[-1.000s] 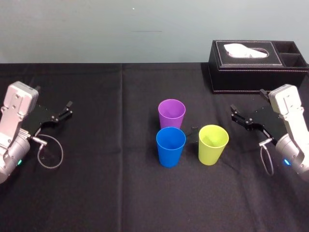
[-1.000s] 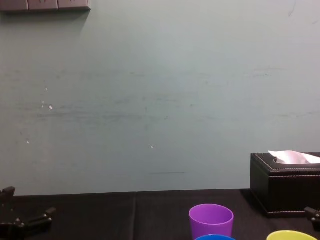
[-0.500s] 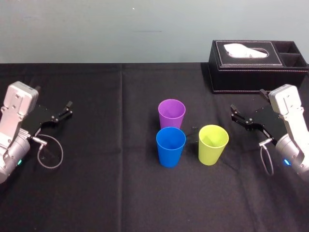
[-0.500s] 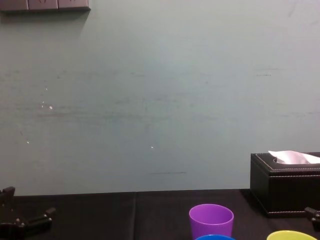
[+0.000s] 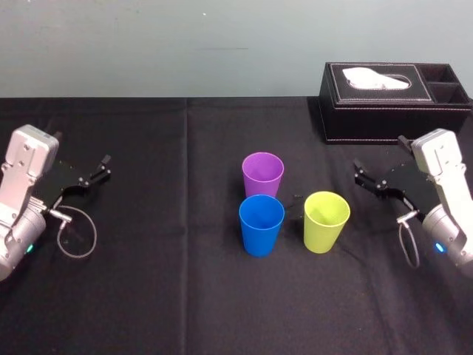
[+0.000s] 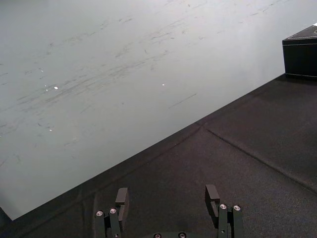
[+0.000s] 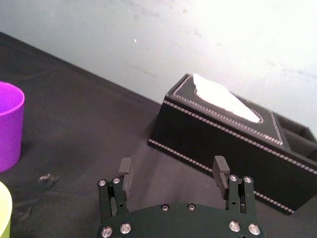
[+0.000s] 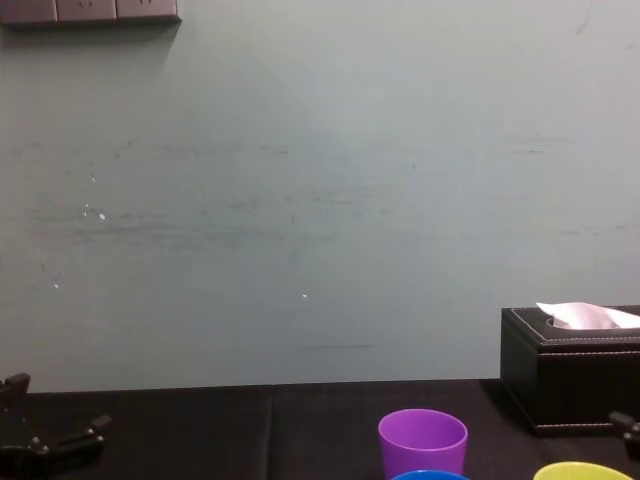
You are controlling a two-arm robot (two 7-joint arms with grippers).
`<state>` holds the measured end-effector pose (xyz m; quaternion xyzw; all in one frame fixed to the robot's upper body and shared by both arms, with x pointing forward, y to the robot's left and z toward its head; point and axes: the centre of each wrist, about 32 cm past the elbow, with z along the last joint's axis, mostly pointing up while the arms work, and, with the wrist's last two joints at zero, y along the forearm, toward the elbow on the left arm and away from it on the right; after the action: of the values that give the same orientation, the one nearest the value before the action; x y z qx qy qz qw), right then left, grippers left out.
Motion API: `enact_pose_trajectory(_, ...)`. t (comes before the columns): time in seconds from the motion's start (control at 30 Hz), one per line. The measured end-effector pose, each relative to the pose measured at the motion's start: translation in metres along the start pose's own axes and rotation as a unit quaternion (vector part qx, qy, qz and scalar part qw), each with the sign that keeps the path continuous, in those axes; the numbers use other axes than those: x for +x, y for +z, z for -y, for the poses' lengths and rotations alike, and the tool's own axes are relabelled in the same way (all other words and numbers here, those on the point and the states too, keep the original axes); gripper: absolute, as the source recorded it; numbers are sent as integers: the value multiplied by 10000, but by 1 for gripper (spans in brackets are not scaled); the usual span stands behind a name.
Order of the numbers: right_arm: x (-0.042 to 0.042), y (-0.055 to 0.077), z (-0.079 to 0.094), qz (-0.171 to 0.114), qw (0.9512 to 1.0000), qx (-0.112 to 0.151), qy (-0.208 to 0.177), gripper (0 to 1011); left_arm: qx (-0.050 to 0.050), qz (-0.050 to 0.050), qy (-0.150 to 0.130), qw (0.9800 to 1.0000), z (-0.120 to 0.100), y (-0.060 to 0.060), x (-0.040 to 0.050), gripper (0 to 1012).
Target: Stack the three plastic cups sequentially using one hand.
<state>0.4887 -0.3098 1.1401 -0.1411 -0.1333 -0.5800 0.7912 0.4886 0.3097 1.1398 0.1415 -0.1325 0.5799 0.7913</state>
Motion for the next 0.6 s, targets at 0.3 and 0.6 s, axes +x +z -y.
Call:
enact_pose_trajectory(0.3, 91, 75, 145, -78, 9997, 191, -110, 1003, 0, 0, 0, 10000, 0, 0, 0, 1011)
enact_pose_trajectory(0.6, 152, 138, 569, -429, 9989, 114, 132, 1003, 0, 0, 0, 10000, 0, 0, 0, 1011)
